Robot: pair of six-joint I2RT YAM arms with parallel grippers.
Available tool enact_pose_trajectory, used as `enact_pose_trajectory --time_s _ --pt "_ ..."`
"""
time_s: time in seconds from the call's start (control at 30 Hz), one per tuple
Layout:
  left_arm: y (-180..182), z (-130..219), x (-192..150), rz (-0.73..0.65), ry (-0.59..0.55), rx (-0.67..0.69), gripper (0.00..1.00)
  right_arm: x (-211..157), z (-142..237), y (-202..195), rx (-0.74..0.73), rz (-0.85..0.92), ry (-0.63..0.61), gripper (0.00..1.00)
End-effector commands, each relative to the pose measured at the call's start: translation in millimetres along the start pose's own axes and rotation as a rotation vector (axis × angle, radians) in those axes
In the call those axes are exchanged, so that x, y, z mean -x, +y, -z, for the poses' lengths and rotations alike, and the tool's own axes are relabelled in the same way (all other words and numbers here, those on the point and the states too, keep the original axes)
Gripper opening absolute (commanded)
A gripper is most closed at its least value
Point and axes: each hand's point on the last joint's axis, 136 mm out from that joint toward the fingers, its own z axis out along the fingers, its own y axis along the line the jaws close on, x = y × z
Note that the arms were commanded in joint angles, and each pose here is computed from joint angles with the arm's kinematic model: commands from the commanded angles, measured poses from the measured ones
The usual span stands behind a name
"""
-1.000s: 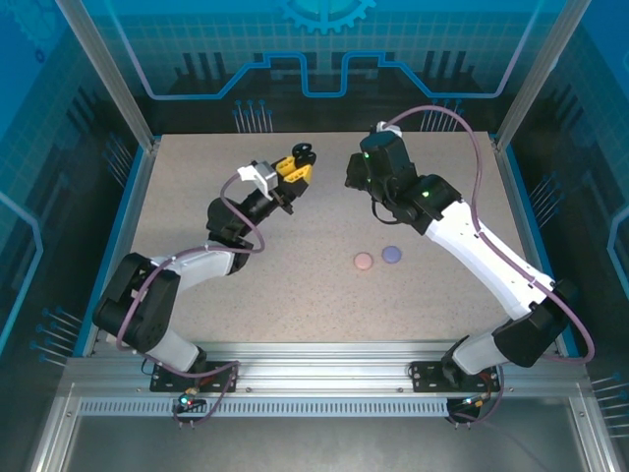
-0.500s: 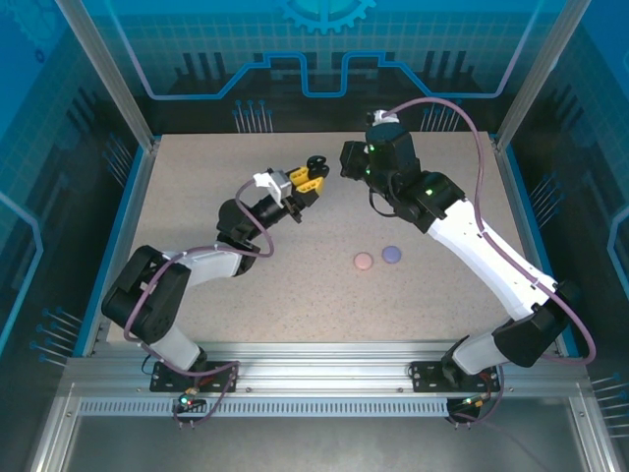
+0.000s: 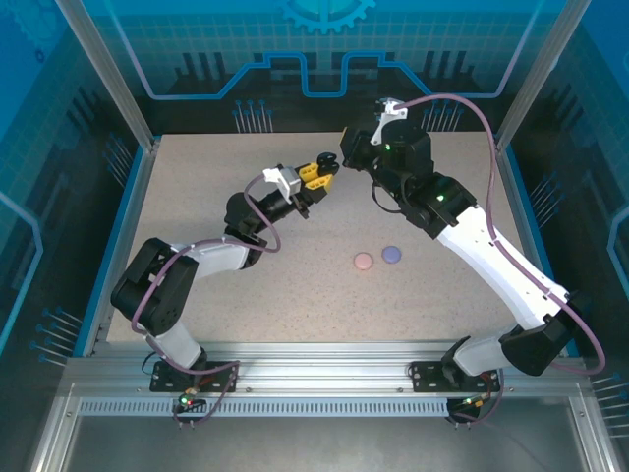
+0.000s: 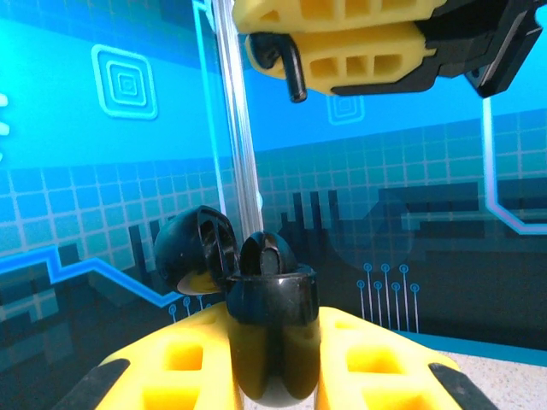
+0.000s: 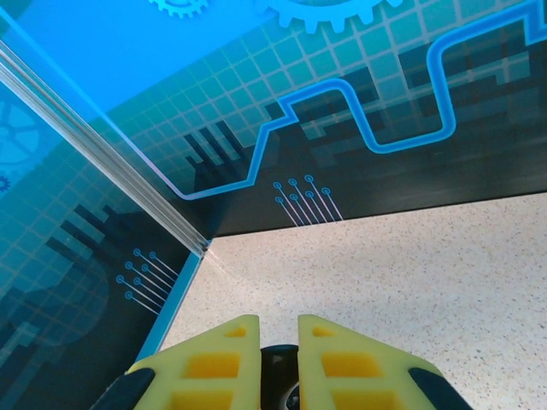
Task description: Insert wireless bluetooth earbuds into charging case
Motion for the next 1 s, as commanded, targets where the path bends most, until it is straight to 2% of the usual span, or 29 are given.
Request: enact_pose_trajectory --time_s 0.0,0.3,0.97 --pt "-6 -11 22 -0.067 -0.07 -0.046 0.0 21 14 9 0.052 -0.003 -0.074 0.13" --pt "-3 -19 36 -0.084 -0.105 -0.045 0.0 26 22 17 0.093 -0.017 -0.097 0.13" --pt "-2 -18 44 -0.103 -0.121 -0.035 0.0 -16 -8 25 0.115 -0.026 0.0 0.11"
